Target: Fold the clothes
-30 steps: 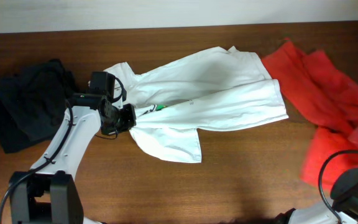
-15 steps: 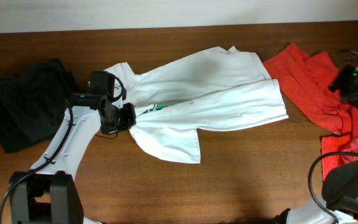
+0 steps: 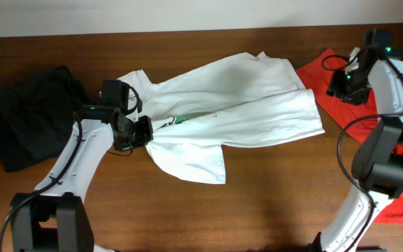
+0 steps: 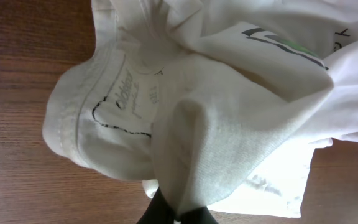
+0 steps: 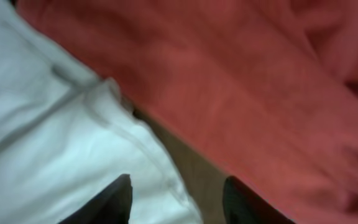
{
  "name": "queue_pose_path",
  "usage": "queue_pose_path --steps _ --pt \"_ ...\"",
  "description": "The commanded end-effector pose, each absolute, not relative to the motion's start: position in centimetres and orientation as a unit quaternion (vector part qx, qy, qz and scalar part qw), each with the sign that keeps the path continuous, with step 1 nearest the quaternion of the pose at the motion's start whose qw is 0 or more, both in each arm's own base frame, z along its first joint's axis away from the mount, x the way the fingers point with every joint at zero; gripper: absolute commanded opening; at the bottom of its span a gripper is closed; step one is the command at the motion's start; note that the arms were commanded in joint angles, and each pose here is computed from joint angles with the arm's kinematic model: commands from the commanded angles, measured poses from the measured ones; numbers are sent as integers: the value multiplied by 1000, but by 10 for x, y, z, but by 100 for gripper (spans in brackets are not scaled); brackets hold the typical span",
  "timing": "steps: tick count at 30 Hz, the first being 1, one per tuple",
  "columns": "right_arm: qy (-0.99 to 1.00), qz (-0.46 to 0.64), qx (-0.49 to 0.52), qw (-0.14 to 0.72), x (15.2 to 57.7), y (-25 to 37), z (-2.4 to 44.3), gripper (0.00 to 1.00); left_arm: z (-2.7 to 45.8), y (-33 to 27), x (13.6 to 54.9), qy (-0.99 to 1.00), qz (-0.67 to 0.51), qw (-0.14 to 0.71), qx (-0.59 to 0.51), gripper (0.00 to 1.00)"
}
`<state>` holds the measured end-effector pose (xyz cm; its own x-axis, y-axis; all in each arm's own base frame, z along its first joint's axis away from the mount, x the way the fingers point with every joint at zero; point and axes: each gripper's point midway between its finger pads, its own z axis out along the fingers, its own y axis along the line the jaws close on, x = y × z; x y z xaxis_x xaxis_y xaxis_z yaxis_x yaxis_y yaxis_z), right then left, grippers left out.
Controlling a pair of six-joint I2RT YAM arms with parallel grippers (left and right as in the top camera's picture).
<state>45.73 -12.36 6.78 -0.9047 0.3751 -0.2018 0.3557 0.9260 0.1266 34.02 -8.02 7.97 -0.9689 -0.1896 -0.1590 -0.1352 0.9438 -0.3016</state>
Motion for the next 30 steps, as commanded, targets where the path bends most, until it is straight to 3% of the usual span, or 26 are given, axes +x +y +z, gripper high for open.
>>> queue_pose_path --steps 1,6,10,12,13,14,20,25,28,29,30 --pt "976 30 188 106 466 -131 42 66 75 -78 338 983 -139 89 -78 1" --pt "977 -20 193 90 464 -148 16 78 75 -79 338 983 -139 89 -78 1" --pt "978 -27 195 73 461 -152 -5 75 75 -78 338 983 -139 89 -78 2" --pt "978 -26 195 69 460 -152 -9 31 75 -79 338 983 -139 89 -78 1" --pt "978 -25 196 69 460 -153 -9 15 75 -79 338 983 -139 89 -78 2" --pt "978 -26 197 70 461 -154 -8 4 75 -79 338 983 -139 89 -78 2" --pt "952 -32 281 119 472 -192 38 4 75 -78 338 983 -139 89 -78 2" --pt "905 -36 374 198 477 -258 121 5 75 -78 338 983 -139 89 -78 2" --pt "891 -41 399 211 467 -280 141 15 75 -78 338 983 -139 89 -78 2" --pt "890 -41 405 206 463 -283 140 25 75 -78 338 983 -139 89 -78 2" --pt "891 -40 407 196 458 -283 139 44 75 -78 338 983 -139 89 -78 2"
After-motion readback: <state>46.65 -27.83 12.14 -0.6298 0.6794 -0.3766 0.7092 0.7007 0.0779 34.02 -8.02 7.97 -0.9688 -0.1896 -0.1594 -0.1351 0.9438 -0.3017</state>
